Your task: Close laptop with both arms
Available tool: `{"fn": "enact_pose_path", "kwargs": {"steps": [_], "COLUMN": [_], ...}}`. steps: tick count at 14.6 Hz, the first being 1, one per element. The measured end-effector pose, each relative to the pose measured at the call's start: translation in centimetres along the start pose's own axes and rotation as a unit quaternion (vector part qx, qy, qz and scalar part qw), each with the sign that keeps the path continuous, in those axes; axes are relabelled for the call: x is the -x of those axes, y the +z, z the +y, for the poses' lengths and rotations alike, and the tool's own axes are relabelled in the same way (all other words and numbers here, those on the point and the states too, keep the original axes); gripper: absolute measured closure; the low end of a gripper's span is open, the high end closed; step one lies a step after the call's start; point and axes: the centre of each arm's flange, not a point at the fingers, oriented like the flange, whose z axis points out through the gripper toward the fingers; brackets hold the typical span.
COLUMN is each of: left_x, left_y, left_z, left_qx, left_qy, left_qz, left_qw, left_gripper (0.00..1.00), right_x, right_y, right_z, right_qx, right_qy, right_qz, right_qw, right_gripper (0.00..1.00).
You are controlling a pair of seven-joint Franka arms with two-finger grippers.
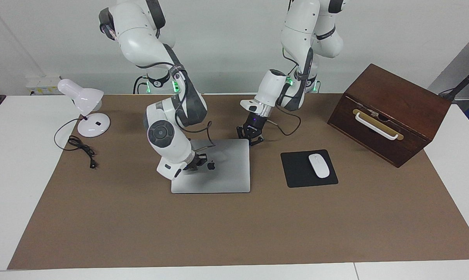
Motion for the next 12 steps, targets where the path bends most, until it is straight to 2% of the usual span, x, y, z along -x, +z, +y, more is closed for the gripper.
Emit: {"fn": "enact_pose_path", "kwargs": {"steps": [12], "left_x": [0.01], "left_y": [0.0], "left_z": [0.0], "left_qx": [0.0], "left_qy": [0.001], "left_qz": [0.0], "left_qw": [1.0], "left_gripper": [0.99], "right_x": [0.95], "right_y": [0.85], "right_z": [0.01], "right_qx": [0.003], "right_qy": [0.0], "right_qz": [0.009], "right_qw": [1.0], "right_gripper": [0.99]}}
